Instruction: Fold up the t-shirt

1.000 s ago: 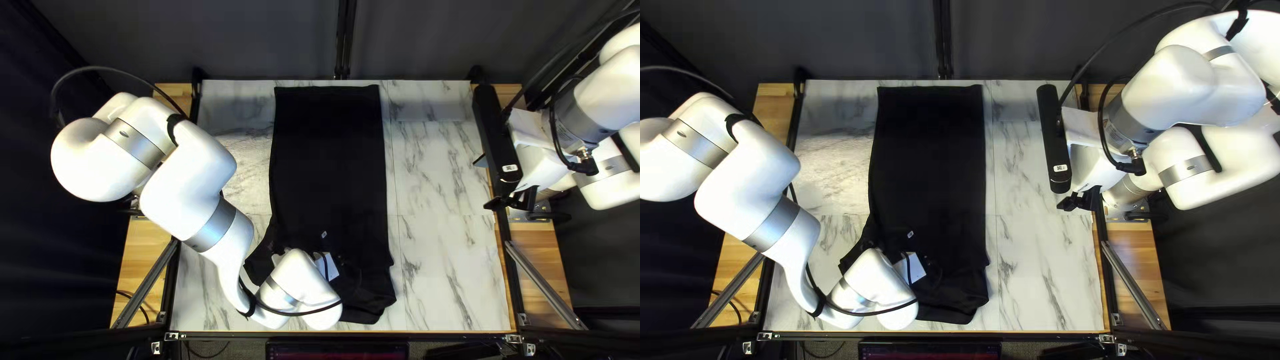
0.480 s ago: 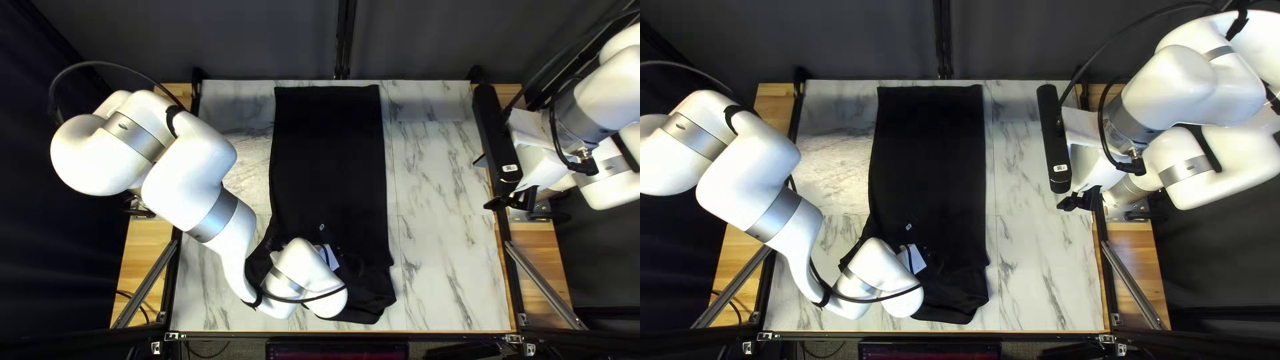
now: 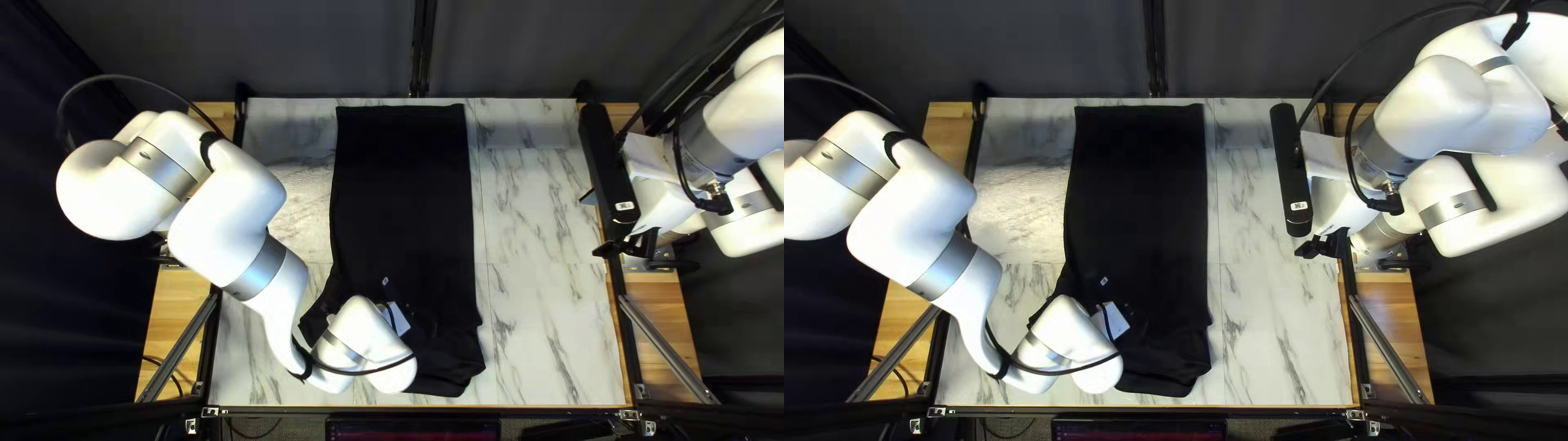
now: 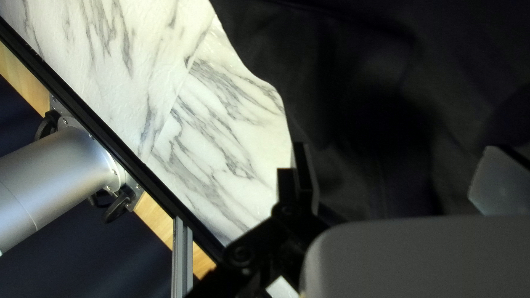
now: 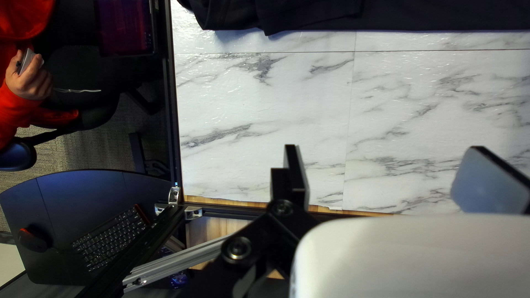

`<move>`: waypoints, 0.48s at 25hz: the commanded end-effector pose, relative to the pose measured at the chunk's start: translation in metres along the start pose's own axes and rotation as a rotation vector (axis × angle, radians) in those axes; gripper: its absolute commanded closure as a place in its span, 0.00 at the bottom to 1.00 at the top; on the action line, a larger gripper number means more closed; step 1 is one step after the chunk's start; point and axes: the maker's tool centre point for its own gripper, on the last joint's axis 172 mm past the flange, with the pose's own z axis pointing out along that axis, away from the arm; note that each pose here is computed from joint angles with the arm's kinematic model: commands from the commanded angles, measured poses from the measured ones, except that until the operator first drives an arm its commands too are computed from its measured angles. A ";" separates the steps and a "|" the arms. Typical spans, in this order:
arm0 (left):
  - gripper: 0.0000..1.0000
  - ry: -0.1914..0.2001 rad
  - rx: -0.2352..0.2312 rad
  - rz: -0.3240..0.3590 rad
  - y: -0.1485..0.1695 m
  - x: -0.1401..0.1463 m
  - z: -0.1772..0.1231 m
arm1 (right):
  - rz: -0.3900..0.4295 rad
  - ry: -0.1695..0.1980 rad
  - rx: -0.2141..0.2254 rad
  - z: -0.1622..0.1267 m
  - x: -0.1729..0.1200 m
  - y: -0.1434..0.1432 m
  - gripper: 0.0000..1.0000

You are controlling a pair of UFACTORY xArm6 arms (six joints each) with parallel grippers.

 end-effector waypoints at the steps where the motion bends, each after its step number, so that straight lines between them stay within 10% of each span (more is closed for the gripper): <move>1: 0.00 0.000 0.010 -0.014 -0.007 0.002 0.002 | 0.000 0.000 0.000 0.000 0.000 0.000 0.00; 12: 0.00 0.025 0.041 -0.035 -0.037 -0.002 -0.019 | 0.000 0.000 0.000 0.000 0.000 0.000 0.00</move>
